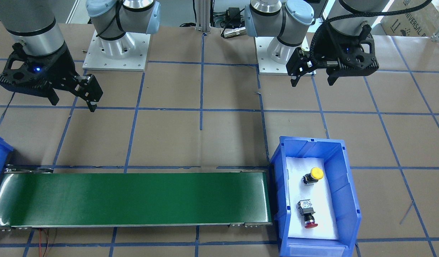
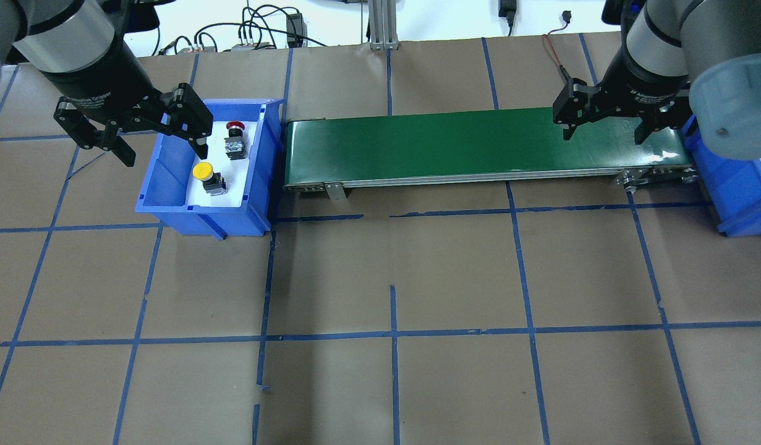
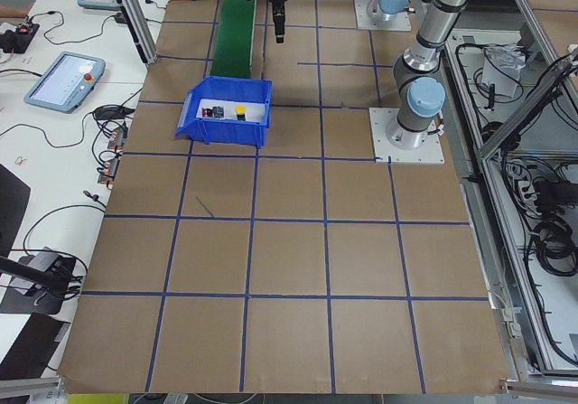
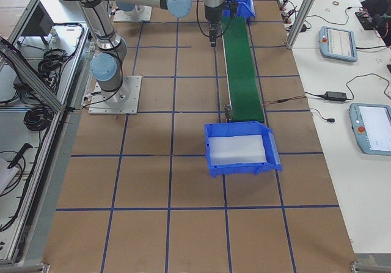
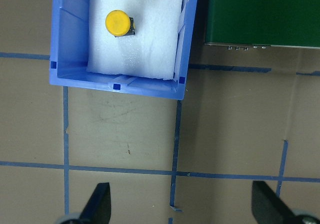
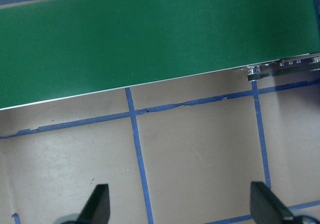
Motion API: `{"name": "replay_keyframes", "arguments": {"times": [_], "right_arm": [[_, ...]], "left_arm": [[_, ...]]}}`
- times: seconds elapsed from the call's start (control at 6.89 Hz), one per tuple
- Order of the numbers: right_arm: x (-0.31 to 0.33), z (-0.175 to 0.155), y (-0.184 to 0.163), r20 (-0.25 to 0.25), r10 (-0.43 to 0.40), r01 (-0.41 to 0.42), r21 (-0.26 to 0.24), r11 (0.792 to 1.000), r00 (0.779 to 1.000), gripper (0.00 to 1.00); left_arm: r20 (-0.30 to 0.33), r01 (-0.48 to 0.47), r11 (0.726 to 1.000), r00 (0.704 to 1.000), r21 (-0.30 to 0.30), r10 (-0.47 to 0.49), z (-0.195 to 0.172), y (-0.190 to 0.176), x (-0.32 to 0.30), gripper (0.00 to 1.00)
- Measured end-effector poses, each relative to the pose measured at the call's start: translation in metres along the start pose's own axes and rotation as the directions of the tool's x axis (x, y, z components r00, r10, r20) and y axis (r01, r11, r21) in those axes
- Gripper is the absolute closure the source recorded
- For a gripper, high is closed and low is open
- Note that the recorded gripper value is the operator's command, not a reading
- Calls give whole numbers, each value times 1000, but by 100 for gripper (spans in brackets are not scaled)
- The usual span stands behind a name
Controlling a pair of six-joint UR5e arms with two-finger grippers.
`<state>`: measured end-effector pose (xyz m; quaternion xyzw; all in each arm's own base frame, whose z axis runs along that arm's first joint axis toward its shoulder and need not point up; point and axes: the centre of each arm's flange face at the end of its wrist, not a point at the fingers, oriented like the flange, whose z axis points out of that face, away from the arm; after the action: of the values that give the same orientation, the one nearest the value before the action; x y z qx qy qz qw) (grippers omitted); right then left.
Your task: Transport two buttons from left to right
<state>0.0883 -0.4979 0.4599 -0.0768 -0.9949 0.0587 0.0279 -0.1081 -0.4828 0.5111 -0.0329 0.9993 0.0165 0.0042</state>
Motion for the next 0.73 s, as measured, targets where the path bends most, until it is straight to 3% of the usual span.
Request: {"name": "replay_keyframes", "arguments": {"times": [0.73], "right_arm": [[3,1,-1,-1,-1,1,-1,1000,1000,0]], "left_arm": [[0,-4,1000,1000,0,4,-1,1,0,0]]}}
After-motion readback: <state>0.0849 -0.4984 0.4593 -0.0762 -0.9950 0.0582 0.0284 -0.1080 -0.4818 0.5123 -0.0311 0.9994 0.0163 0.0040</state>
